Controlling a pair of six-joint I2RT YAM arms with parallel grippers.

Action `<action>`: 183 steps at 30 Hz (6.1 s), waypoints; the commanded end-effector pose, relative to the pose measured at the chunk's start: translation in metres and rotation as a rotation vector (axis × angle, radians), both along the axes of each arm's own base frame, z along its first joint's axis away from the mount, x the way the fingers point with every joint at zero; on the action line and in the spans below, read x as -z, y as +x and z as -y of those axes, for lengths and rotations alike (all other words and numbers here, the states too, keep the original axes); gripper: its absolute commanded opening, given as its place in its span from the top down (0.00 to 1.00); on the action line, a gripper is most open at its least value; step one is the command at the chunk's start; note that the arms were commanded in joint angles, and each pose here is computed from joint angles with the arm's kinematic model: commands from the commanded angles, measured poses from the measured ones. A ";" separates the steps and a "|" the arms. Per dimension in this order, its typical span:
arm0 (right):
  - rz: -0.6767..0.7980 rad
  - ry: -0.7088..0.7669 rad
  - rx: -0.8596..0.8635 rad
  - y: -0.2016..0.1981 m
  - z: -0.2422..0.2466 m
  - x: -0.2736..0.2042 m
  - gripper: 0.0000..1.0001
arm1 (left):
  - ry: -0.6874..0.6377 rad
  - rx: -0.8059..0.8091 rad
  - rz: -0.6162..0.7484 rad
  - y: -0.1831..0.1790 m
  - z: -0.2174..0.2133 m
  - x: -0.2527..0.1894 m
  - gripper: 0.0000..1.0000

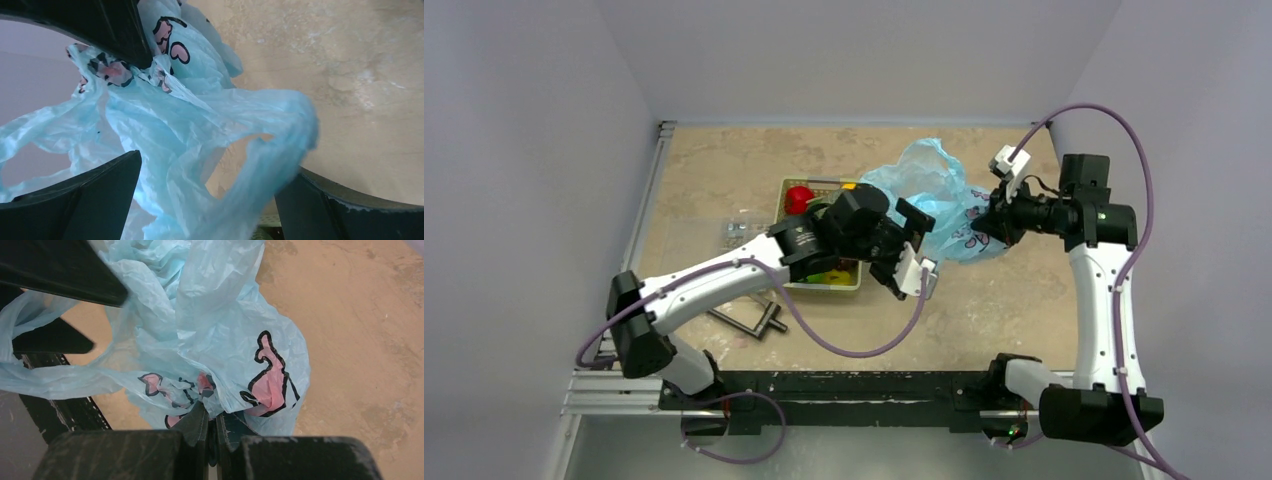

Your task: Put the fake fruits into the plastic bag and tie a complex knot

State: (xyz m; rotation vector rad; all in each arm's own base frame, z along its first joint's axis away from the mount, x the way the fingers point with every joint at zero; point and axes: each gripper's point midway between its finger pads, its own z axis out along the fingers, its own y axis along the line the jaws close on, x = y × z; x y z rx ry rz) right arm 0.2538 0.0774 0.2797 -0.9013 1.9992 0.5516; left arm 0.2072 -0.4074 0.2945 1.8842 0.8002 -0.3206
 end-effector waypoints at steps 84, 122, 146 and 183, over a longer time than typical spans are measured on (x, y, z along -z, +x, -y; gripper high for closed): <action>0.260 -0.181 0.396 0.115 0.014 0.006 1.00 | 0.241 0.219 -0.182 -0.101 -0.016 0.162 0.47; -0.035 0.188 -0.063 -0.022 -0.041 -0.036 0.02 | -0.207 0.161 -0.038 -0.080 -0.041 0.103 1.00; -0.307 -0.108 -0.145 0.008 -0.061 0.122 0.01 | -0.191 0.438 0.330 -0.123 -0.021 0.123 1.00; -0.353 0.110 0.670 0.083 0.101 0.104 1.00 | -0.201 0.009 -0.220 -0.080 -0.051 0.054 0.56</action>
